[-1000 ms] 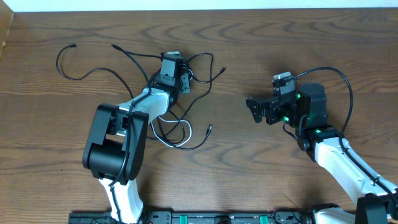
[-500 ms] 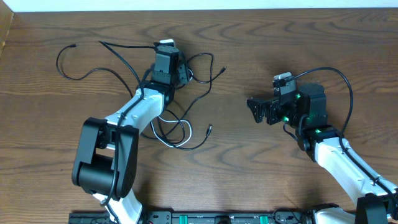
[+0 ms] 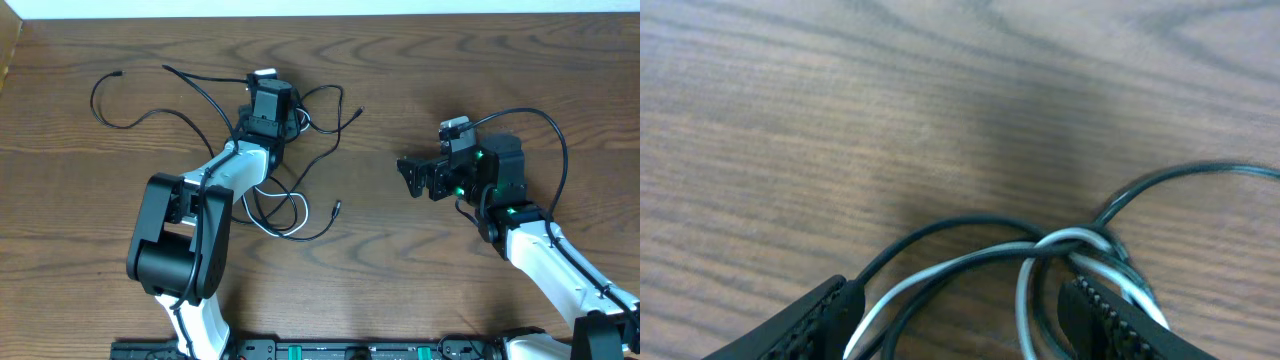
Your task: Untangle cables
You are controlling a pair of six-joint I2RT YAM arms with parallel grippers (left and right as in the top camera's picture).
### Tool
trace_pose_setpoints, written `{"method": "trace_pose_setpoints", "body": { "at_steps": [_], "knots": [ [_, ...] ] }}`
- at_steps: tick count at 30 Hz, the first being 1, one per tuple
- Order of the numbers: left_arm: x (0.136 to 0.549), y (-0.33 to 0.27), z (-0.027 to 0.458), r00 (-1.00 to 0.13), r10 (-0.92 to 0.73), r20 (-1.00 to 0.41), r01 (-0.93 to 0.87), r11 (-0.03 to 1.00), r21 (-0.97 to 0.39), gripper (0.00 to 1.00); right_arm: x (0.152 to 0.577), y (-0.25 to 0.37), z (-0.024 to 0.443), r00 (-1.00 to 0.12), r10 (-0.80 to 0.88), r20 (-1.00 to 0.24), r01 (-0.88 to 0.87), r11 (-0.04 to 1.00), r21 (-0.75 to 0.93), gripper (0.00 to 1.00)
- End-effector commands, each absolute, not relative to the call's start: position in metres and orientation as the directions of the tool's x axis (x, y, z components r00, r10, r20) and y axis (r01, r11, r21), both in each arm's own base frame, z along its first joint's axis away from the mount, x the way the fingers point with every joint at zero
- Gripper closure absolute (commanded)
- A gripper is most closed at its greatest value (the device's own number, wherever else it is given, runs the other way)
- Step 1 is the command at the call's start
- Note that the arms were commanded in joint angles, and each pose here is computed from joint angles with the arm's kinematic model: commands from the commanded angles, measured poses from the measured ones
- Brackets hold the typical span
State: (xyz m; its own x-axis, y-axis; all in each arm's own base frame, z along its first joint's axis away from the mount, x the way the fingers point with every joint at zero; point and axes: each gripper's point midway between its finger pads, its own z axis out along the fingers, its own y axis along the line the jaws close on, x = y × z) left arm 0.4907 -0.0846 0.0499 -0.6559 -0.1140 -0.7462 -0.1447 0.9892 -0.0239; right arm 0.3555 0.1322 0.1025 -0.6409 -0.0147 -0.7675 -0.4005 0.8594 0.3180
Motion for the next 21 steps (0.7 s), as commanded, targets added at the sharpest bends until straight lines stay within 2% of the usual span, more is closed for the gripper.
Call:
{"method": "trace_pose_setpoints", "body": {
  "at_steps": [1,11,21],
  "knots": [
    [0.493,-0.085,0.047,-0.663,-0.101,-0.742,-0.127,0.992,-0.021,0.32,0.353,0.135,0.098,-0.644,-0.035,-0.764,-0.413,0.857,0.308,0.01],
    [0.490,-0.085,0.019,-0.700,-0.091,-0.708,-0.127,0.992,-0.002,0.33,0.352,0.136,0.098,-0.647,-0.036,-0.762,-0.414,0.856,0.311,0.01],
    [0.486,-0.092,0.014,-0.719,-0.089,-0.689,-0.095,0.995,-0.029,0.33,0.352,0.136,0.098,-0.647,-0.036,-0.762,-0.414,0.855,0.311,0.01]
  ]
}}
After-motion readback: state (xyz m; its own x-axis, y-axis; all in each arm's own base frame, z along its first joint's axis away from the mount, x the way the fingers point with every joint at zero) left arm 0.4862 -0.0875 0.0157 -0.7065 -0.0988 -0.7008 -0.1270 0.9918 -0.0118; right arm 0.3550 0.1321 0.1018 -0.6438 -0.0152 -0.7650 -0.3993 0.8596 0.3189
